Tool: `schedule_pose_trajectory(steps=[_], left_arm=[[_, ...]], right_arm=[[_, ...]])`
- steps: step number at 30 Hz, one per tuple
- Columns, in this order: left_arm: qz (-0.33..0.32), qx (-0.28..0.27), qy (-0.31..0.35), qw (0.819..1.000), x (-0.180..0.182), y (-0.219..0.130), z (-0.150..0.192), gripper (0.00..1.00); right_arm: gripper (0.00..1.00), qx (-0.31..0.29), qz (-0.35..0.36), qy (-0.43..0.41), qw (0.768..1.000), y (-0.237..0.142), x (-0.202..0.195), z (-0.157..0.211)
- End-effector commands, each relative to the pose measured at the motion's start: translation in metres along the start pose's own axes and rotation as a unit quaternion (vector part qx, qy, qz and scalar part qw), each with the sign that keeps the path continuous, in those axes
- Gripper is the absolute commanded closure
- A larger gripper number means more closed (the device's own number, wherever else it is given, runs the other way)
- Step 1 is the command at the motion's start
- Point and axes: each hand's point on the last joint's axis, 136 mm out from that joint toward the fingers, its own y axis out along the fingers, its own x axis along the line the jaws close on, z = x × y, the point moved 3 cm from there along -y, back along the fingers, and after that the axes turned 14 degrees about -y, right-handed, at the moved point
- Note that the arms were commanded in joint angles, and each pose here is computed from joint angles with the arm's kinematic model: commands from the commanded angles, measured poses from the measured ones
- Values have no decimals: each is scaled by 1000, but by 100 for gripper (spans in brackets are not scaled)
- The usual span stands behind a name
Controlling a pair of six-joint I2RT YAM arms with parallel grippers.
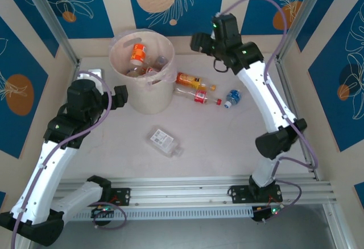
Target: Put the plastic bottles in the bin
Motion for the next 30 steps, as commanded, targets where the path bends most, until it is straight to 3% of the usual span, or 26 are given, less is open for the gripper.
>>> schedule_pose_trajectory(steps=[1, 8, 16, 30], left_arm=[[-9, -9, 1, 1000, 4, -4, -4, 1], [-12, -9, 0, 1000, 3, -2, -5, 0], [-8, -5, -1, 1000, 0, 1, -6, 0], [-6, 8, -2, 1000, -2, 9, -1, 0]], right_arm=[[12, 55, 65, 71, 994, 5, -52, 42], [0, 139, 150, 133, 970, 14, -132, 117], [1, 202, 174, 177, 947, 42, -183, 181], [2, 267, 123, 197, 935, 123, -194, 209]])
